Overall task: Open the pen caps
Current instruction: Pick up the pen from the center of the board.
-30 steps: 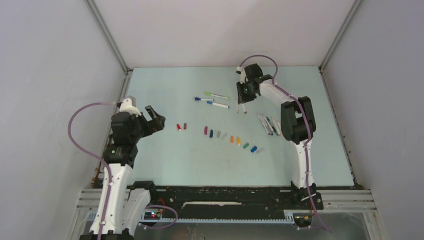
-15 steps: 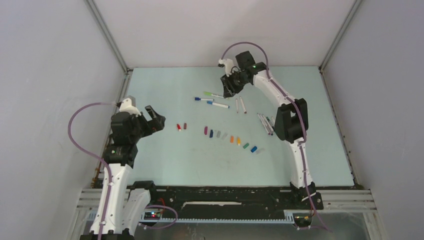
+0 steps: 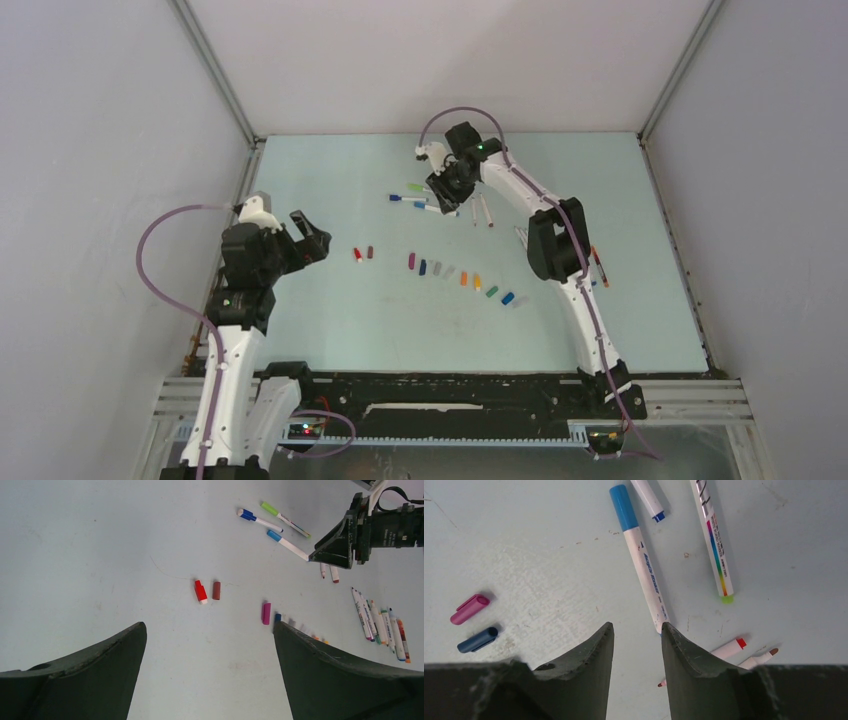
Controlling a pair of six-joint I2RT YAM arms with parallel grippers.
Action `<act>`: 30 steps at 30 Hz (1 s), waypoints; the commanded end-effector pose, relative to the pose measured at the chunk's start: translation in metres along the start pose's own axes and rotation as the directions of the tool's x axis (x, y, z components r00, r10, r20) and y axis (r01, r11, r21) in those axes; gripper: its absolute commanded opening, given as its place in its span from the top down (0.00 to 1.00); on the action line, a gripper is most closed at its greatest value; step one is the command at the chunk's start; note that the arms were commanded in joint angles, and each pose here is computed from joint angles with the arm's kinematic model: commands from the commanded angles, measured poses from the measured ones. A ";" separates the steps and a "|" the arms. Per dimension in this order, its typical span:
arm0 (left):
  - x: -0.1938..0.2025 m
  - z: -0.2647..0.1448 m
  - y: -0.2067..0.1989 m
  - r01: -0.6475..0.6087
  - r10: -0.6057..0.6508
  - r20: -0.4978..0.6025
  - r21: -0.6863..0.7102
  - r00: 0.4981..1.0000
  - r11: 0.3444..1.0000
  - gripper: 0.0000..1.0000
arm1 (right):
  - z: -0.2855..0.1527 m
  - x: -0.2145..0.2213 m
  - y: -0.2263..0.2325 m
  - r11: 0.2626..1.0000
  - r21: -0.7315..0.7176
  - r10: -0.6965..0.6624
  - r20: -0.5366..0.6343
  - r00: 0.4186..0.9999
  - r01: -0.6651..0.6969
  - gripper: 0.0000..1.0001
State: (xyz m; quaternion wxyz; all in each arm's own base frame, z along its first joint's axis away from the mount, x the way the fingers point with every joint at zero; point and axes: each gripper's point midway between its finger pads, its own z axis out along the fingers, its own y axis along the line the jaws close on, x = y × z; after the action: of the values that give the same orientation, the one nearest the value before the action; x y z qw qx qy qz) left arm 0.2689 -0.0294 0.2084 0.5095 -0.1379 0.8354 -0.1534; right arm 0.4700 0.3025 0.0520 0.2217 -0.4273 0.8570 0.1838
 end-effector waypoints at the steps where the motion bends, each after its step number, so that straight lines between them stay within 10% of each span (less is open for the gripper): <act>1: -0.014 -0.001 -0.006 -0.001 0.000 0.043 0.029 0.999 1.000 0.00 | 0.001 -0.019 -0.011 0.995 0.089 -0.052 0.028 0.998 0.050 0.58; 30: -0.012 -0.001 -0.007 0.004 -0.005 0.033 0.036 0.999 0.999 0.00 | 0.024 0.018 0.009 0.985 0.043 -0.158 -0.118 0.980 0.164 0.89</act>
State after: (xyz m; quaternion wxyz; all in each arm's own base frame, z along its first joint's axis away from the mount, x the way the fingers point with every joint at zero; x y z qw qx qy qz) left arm 0.2696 -0.0296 0.2065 0.5054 -0.1384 0.8373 -0.1561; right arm 0.4770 0.3123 0.0146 0.2173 -0.4808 0.8414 0.1170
